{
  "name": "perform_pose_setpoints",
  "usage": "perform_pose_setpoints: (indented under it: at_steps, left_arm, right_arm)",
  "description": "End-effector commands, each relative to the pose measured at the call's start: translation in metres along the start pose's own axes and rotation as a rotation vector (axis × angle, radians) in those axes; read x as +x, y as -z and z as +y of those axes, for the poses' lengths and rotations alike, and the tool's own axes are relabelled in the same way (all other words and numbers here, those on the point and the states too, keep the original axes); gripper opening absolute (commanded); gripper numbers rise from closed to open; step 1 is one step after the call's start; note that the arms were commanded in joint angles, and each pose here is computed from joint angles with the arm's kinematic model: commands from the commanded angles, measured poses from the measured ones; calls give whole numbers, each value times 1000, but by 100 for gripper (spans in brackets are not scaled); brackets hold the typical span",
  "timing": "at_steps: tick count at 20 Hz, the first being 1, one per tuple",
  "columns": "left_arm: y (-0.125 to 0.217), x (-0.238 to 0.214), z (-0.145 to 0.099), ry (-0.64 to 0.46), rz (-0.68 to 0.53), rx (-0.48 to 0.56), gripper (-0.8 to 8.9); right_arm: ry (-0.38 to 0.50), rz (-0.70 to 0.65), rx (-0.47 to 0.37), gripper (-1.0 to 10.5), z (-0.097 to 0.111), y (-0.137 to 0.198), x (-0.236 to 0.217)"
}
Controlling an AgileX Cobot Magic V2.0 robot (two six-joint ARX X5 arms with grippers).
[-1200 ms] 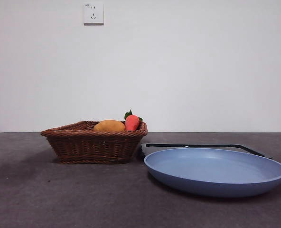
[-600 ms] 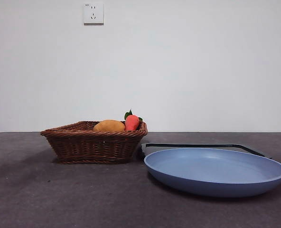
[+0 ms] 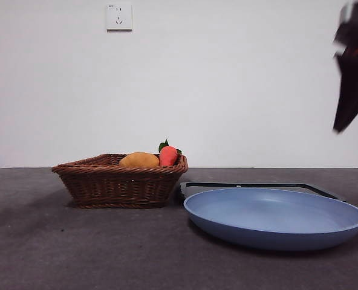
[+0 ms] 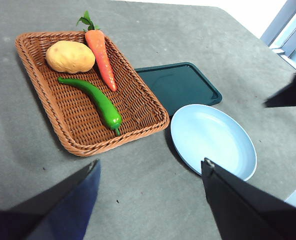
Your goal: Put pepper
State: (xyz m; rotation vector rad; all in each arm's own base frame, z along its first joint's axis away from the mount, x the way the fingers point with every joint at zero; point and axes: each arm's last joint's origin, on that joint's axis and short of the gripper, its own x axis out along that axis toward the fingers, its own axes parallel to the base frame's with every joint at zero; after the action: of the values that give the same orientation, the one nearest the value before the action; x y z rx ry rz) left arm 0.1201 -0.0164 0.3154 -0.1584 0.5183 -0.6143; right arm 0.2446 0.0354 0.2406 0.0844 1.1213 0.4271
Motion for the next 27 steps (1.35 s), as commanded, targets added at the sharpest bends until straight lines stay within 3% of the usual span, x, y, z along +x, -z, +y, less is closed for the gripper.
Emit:
perform_pose_setpoints:
  at_steps: [1,12,18,27]
  left_arm:
    - [-4,-2,-2,6,-11,16,353]
    - [-3,-2,-1,5,-6,12,353]
    - [-3,-2,-2,5,-2,10,353]
    - [-4,11,0,33,50,-18,350]
  right_arm:
    - [-6,36,9,310,-5,-10,22]
    - [-21,166,7,251,-16,-12,85]
    - [-26,173,10,5,-17,-12,89]
    - [-36,162,31,3,-13,-11,76]
